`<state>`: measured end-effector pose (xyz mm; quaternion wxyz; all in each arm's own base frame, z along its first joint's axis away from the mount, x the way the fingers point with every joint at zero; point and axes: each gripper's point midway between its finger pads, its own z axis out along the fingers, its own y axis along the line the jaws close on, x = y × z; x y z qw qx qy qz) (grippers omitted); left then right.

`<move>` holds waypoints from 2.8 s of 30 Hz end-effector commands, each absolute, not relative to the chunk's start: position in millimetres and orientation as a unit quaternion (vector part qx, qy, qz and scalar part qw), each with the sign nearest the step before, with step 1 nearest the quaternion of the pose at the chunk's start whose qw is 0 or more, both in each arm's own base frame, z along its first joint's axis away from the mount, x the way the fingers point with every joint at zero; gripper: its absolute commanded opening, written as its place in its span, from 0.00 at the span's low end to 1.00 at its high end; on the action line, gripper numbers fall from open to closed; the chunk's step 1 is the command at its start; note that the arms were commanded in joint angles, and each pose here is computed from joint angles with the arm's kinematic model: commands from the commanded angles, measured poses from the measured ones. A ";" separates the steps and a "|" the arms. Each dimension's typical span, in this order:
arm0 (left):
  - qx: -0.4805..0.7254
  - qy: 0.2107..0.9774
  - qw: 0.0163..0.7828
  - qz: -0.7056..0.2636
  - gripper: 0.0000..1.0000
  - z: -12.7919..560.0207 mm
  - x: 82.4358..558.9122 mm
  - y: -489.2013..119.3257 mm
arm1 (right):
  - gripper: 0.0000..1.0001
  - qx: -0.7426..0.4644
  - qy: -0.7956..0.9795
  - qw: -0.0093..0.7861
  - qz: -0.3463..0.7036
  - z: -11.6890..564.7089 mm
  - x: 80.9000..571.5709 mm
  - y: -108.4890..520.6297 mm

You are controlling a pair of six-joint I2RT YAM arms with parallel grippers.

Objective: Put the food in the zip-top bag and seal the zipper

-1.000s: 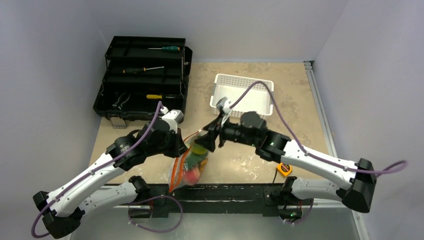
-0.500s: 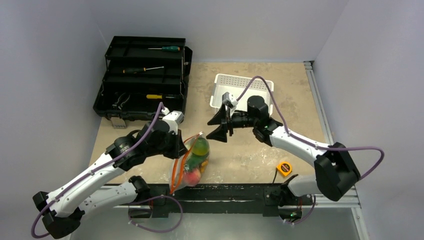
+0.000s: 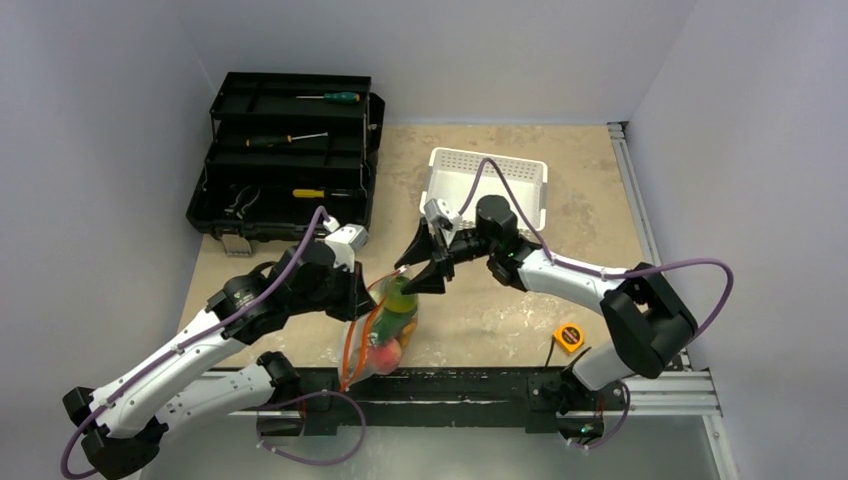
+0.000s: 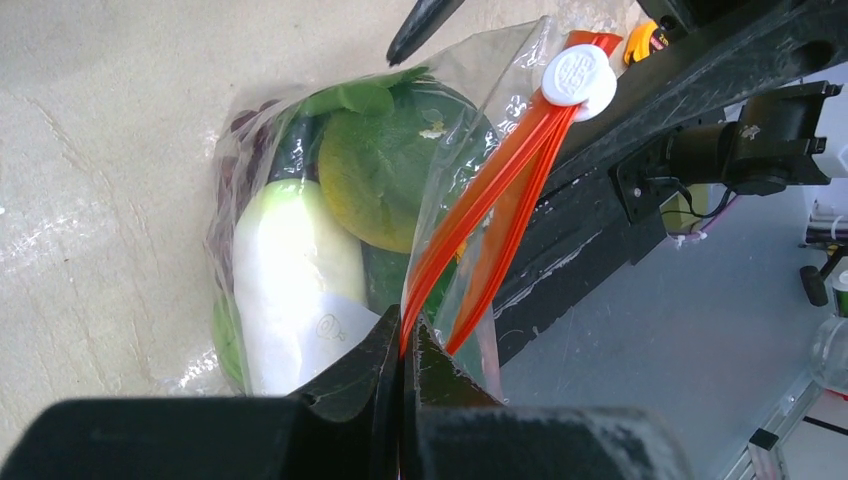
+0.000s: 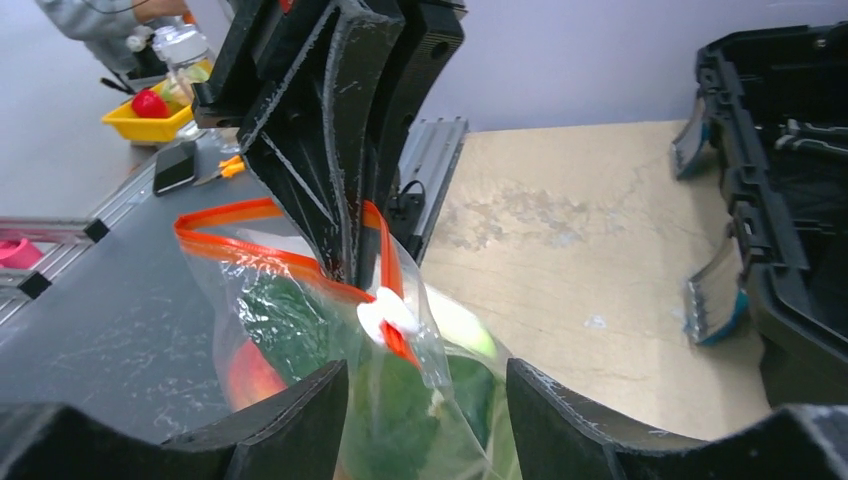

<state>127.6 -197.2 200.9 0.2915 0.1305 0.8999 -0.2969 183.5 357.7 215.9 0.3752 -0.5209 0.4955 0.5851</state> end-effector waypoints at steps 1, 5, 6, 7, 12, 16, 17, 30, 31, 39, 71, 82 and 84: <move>0.145 0.893 0.291 -0.310 0.00 206.8 124.2 -199.9 | 0.57 -0.545 0.446 0.397 0.589 239.7 179.7 367.6; 0.148 0.894 0.285 -0.312 0.00 205.0 122.5 -201.3 | 0.47 -0.543 0.450 0.392 0.591 239.9 179.9 368.8; 0.149 0.894 0.285 -0.312 0.00 205.4 122.2 -201.2 | 0.43 -0.543 0.452 0.393 0.588 239.3 180.9 368.7; 0.149 0.893 0.285 -0.314 0.00 206.5 121.9 -201.4 | 0.40 -0.543 0.455 0.392 0.587 238.2 181.1 368.5; 0.158 0.890 0.280 -0.324 0.00 211.2 118.2 -203.7 | 0.22 -0.540 0.460 0.388 0.588 240.2 177.7 365.7; 0.169 0.888 0.273 -0.328 0.00 215.9 115.1 -205.7 | 0.00 -0.535 0.462 0.380 0.597 246.9 171.9 361.7; 0.172 0.888 0.272 -0.327 0.00 218.3 114.9 -205.9 | 0.00 -0.531 0.464 0.376 0.601 249.0 169.6 360.9; 0.186 0.849 0.385 -0.310 0.47 284.2 145.1 -207.0 | 0.00 -0.383 0.601 0.340 0.613 261.2 185.5 359.1; 0.181 0.844 0.402 -0.304 0.47 288.8 150.7 -206.0 | 0.00 -0.374 0.609 0.339 0.612 260.3 186.7 358.3; 0.189 0.769 0.537 -0.290 0.47 321.1 186.2 -213.5 | 0.00 -0.309 0.657 0.334 0.601 264.9 193.2 351.3; 0.303 0.790 0.438 -0.303 0.49 297.5 185.6 -272.8 | 0.00 -0.308 0.653 0.325 0.610 280.3 177.3 345.2; 0.309 0.798 0.434 -0.282 0.31 292.0 191.2 -272.1 | 0.00 -0.312 0.652 0.326 0.610 282.2 175.7 345.6; 0.311 0.797 0.435 -0.282 0.28 292.4 191.1 -272.0 | 0.00 -0.312 0.652 0.325 0.610 281.9 174.8 345.7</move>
